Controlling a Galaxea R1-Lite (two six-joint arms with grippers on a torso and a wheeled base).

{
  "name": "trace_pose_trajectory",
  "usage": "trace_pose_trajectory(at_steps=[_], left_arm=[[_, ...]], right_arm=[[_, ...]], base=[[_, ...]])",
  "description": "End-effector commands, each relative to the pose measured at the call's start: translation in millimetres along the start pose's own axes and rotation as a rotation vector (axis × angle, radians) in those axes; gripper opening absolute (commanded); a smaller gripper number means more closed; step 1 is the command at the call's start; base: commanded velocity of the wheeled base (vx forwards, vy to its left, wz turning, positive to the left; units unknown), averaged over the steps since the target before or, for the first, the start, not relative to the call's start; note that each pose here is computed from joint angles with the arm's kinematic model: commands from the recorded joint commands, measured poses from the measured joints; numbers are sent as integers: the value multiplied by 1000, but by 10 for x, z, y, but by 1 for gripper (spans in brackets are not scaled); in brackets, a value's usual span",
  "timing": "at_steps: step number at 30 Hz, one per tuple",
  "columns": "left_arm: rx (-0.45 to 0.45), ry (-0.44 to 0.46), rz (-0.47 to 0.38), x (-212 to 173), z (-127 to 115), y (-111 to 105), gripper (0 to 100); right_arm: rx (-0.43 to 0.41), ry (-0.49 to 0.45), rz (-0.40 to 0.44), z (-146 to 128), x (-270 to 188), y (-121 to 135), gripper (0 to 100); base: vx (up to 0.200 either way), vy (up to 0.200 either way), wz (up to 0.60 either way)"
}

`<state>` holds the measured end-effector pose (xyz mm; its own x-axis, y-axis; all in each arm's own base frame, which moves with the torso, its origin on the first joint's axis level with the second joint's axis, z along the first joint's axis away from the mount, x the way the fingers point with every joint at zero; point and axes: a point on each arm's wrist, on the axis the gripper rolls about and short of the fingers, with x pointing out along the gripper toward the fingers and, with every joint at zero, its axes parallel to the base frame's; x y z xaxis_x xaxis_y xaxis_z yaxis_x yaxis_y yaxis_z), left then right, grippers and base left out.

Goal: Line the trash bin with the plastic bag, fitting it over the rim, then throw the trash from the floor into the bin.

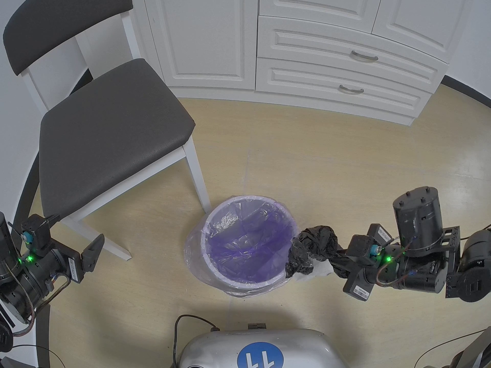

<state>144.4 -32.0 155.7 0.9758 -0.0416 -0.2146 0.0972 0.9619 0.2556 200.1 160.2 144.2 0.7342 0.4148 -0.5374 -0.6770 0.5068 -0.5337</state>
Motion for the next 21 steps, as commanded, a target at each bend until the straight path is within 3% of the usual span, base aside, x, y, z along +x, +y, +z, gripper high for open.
trace_pose_trajectory(at_steps=[1, 13, 21], left_arm=[[-11, -55, 32, -41, 103, 66, 100], [-19, -87, 11, -29, 173, 101, 100], [-26, -106, 9, -32, 196, 170, 100]], right_arm=[[-60, -5, 15, 166, 274, 4, 0], [-36, -47, 84, 448, 671, 239, 0], [-17, -86, 59, 550, 1067, 288, 0]], base=[[0, 0, 0], [0, 0, 0], [0, 0, 0]])
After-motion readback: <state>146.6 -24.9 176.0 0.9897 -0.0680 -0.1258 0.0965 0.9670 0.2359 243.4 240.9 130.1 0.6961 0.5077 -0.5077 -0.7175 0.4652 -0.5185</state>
